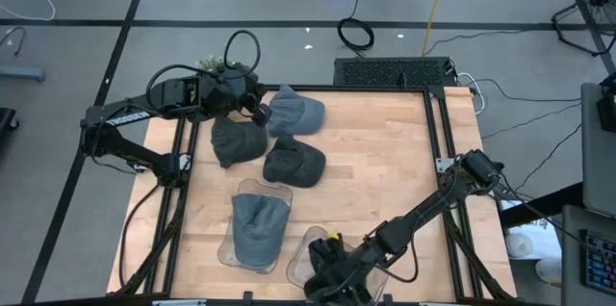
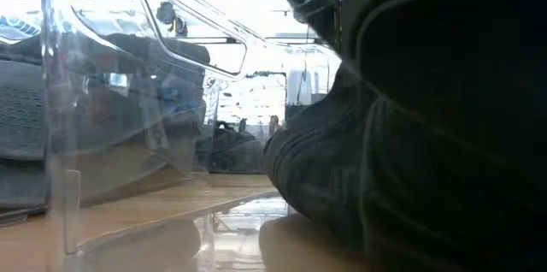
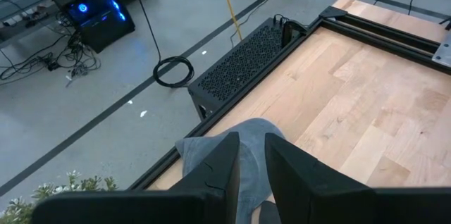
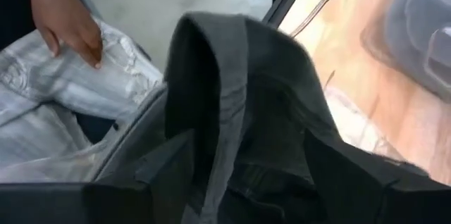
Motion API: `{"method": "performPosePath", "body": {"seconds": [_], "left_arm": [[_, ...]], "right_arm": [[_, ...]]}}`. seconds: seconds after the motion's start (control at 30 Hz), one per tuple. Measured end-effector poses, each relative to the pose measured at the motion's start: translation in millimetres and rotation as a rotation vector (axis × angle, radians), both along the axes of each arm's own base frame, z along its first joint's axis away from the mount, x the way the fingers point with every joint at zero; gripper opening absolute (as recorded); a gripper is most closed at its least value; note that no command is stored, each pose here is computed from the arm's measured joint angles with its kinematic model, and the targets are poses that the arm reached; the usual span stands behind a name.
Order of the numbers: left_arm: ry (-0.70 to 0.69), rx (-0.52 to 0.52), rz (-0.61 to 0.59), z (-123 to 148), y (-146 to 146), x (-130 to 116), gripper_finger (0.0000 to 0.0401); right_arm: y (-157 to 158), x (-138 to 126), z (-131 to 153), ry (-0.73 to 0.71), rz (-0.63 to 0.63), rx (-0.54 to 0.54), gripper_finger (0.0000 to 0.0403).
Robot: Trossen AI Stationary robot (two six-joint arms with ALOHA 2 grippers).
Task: Pick & Place hat
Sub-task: Put the top right black cap into the right transparent bin
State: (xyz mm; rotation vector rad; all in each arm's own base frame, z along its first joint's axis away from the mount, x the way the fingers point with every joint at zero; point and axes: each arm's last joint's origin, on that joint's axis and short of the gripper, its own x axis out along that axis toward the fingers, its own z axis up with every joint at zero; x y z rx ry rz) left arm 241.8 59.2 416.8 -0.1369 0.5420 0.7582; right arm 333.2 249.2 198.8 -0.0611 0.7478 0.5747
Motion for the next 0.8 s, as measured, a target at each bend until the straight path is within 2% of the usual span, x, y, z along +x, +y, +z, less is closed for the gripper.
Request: {"method": "performPosePath", "body": {"seconds": [0.33,0.43,0.57,0.7,0.73,0.8], "left_arm": [[0.0,0.0,0.0,0.0,0.0,0.0,0.0076],[0.0,0.0,0.0,0.0,0.0,0.0,0.0076],[0.0,0.0,0.0,0.0,0.0,0.0,0.0076],[0.0,0.0,0.0,0.0,0.1,0.0,0.0076],[0.0,0.0,0.0,0.0,0.0,0.0,0.0076],[0.0,0.0,0.0,0.0,0.0,0.0,0.0076]], "right_arm": [[-0.6,-1.2,-5.3,-0.03,0.002,0.021,0.0247],[-1.4,-2.3,-6.7,-0.013,0.002,0.009,0.0227],[-4.4,-0.2,-6.8,-0.011,-0.005,0.009,0.0154],[-8.6,2.9,-6.5,0.01,0.041,0.043,0.0036],[-9.5,3.6,-6.4,0.013,0.06,0.051,0.0019],[-9.8,4.7,-5.5,0.003,0.065,0.06,0.0011]]}}
